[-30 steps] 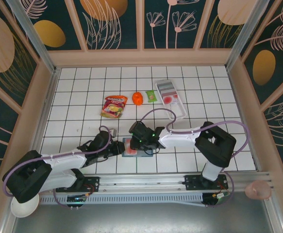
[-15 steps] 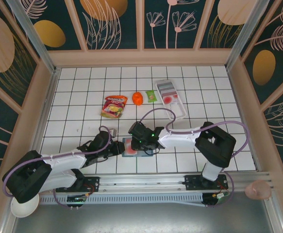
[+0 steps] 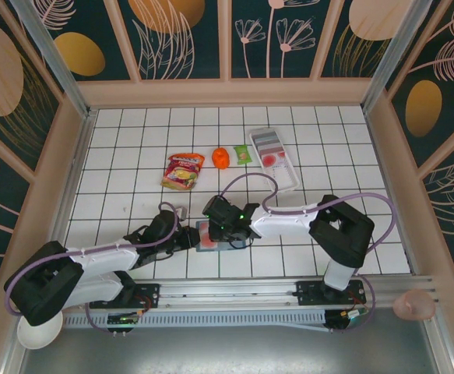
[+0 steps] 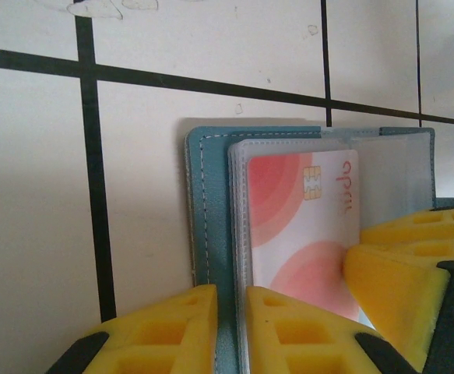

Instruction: Put the credit cards into the card holder

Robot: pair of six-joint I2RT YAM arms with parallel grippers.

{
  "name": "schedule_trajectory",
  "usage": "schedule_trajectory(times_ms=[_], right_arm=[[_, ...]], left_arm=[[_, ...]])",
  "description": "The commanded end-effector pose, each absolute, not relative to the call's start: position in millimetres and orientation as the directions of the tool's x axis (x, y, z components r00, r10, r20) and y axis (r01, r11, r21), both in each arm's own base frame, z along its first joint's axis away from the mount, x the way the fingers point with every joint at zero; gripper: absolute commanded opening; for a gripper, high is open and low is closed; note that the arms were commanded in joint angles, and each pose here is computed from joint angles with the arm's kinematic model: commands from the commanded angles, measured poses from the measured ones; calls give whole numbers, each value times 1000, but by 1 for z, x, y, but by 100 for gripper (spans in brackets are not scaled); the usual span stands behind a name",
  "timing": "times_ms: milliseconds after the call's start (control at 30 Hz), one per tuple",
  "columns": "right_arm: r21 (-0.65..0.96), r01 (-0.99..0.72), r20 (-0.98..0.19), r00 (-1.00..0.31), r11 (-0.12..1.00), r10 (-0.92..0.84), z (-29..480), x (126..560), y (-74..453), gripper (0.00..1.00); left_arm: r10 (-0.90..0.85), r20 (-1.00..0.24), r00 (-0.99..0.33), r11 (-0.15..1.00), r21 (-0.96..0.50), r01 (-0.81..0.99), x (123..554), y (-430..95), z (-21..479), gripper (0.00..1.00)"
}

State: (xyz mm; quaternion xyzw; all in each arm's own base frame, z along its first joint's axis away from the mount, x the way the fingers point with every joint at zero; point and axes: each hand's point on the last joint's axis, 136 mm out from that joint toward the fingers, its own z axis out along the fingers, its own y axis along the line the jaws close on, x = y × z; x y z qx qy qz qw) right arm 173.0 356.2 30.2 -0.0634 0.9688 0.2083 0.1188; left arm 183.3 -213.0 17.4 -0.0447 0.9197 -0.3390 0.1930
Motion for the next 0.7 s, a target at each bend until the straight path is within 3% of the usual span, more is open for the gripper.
schedule_trajectory(times_ms=[0,233,667], right_arm=[[411,-221,-285,-953,884,-106,43,170,374,23],[278,-186,-366,-927,942,-75,58,181,332,30],[197,-154,-331,-940,968,-82,35,174,309,34]], left_arm=[[-182,-290,-940,783,-620,39,172,-209,4,19],[-186,-299,-936,787,-615,39,172,-207,5,19],[-184,-296,-937,792,-609,37,172,-206,5,19]])
